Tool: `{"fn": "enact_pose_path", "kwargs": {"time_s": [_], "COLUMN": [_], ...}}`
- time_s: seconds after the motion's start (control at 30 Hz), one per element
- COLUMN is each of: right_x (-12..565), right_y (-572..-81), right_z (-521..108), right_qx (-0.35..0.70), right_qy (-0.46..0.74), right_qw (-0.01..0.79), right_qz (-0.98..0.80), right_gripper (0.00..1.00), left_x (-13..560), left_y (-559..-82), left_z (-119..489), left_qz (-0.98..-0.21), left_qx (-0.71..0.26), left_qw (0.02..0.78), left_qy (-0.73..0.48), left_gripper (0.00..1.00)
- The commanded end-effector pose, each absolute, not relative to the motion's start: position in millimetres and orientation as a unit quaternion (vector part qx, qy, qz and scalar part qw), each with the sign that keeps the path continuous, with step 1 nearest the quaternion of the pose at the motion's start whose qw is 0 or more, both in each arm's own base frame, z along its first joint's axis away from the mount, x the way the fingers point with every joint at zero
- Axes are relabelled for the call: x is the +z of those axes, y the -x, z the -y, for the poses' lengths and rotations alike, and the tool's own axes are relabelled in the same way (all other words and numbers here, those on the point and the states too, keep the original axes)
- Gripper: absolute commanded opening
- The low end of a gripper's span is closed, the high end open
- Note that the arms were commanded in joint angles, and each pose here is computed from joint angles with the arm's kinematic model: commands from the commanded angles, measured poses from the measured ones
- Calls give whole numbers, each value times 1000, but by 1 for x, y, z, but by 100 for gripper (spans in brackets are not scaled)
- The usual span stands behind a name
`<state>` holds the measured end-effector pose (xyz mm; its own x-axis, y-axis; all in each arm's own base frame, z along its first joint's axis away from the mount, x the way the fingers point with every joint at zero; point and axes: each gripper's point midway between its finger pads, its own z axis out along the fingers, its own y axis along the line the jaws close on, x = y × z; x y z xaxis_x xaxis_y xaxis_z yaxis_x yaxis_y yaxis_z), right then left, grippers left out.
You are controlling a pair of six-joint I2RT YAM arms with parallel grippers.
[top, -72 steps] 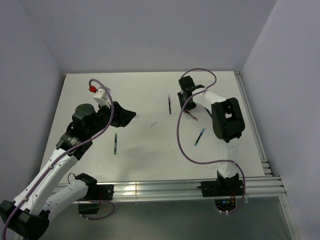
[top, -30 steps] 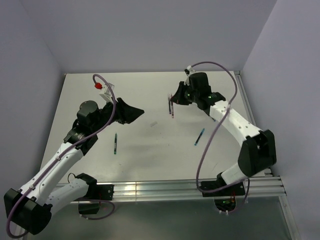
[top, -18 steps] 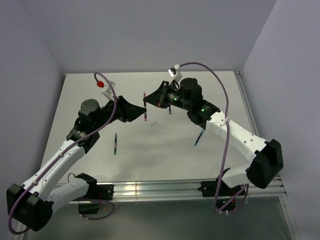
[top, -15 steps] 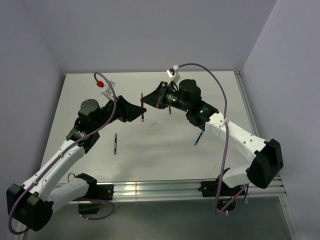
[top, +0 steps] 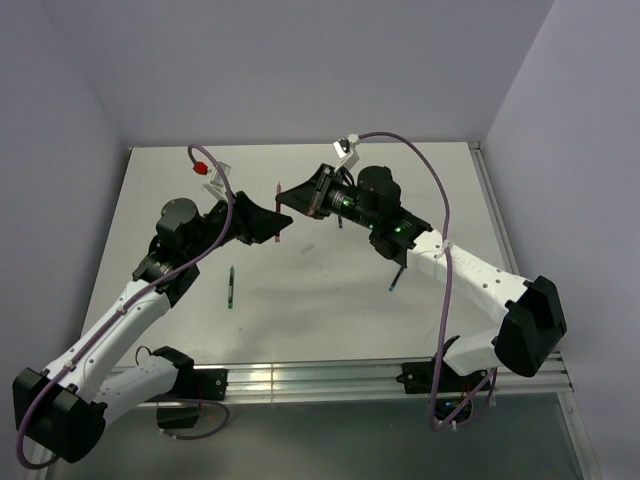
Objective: Insert the pens into the pen caps
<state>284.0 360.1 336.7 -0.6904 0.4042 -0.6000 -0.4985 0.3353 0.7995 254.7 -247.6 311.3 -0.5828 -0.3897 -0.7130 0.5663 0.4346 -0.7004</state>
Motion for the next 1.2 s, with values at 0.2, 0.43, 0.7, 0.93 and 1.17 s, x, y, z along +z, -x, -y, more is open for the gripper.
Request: {"fn": "enact_pose_path", "kwargs": {"time_s": [0.2,0.43,0.7,0.93,1.17], "right_x": [361,357,349,343,307], "right_y": [-277,-277,-280,-293,-315], "right_z": [-372,-376,-380,-365,-314], "right_qx": [608,609,602,552,406], "right_qy": [43,44,44,26,-26], "right_qw": [407,404,405,444,479], "right_qz": [-681,-682,-687,-705,-778], "right_gripper": [0,0,0,19,31], "left_x": [331,331,326,324,313], "left_y": [-248,-247,-244,-250,-261], "left_z": [245,244,245,236,207], "left_qz": [-692,-692,-694,-713,-744], "left_qx": [-539,-540,-540,-510,-439], "left_qw": [475,473,469,476,502], "left_qy": [-77,-78,-86,-70,-27], "left_gripper": [50,37,0,0,0]}}
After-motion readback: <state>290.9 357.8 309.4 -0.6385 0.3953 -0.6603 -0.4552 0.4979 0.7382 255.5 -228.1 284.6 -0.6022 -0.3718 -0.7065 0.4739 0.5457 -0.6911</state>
